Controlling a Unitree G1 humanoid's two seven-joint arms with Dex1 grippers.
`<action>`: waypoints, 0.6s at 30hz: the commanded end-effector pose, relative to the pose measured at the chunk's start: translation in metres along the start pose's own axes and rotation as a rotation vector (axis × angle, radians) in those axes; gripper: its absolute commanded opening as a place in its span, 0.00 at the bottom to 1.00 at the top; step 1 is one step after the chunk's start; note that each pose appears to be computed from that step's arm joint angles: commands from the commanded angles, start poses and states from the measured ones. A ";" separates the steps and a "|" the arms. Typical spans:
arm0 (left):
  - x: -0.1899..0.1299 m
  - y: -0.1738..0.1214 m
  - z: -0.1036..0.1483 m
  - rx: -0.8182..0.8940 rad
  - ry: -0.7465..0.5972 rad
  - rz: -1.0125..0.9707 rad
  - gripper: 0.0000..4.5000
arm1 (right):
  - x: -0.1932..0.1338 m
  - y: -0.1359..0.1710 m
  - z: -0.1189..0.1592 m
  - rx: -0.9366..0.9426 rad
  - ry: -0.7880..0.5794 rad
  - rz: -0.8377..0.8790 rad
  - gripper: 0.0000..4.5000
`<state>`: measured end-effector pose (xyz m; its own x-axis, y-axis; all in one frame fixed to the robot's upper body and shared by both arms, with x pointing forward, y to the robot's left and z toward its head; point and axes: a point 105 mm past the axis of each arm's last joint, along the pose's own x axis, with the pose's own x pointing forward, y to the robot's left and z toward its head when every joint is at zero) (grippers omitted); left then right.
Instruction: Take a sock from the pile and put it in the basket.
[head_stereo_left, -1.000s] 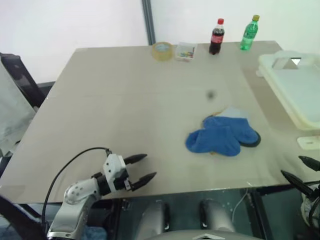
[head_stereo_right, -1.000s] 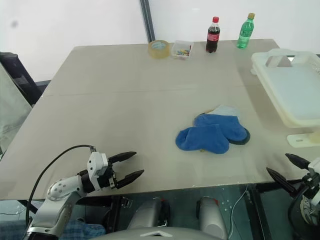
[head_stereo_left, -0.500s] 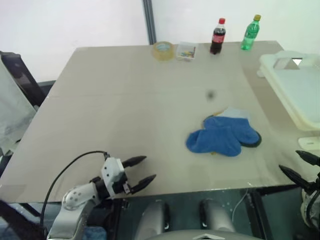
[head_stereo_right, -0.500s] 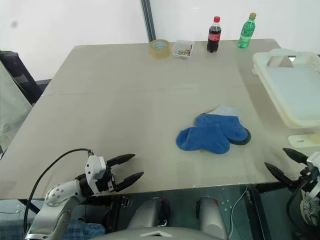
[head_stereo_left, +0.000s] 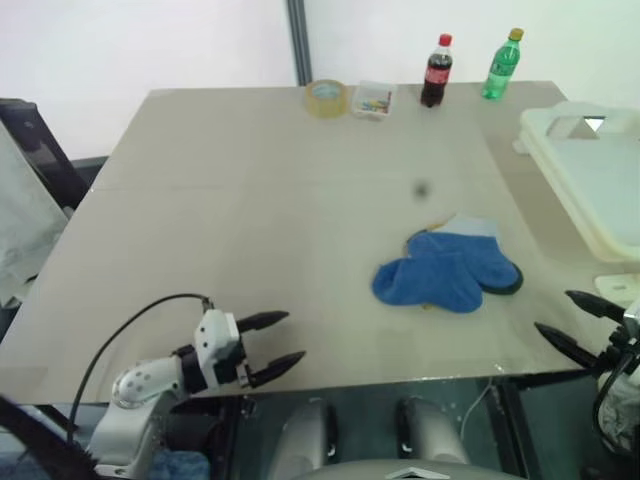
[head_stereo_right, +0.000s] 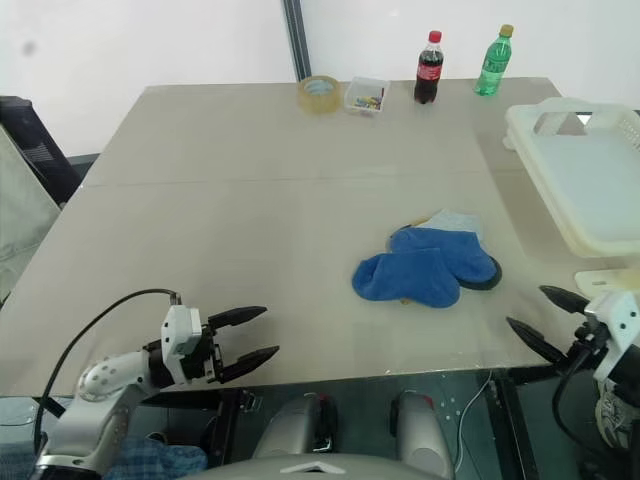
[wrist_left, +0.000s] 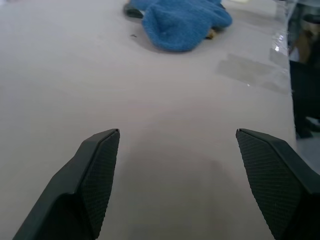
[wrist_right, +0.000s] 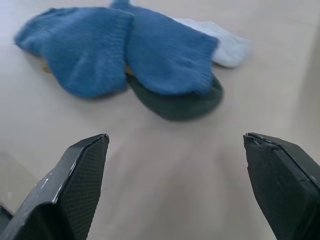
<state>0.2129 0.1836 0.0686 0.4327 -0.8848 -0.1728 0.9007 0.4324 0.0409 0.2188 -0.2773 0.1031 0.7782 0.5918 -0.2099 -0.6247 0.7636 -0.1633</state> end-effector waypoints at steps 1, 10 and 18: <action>-0.009 0.010 0.039 0.021 -0.095 -0.047 0.89 | 0.025 0.012 0.031 -0.073 -0.072 0.064 0.98; -0.020 0.013 0.085 0.038 -0.160 -0.106 0.89 | 0.085 0.046 0.056 -0.234 -0.043 0.205 0.98; -0.021 0.017 0.092 0.087 -0.126 -0.086 0.89 | 0.124 0.064 0.060 -0.357 0.069 0.277 0.98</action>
<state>0.2238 0.1950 0.1528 0.3561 -0.9330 -0.0518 0.9336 0.3529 0.0618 0.2795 -0.1452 0.1184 0.5792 0.7353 -0.3519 -0.8079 0.4601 -0.3682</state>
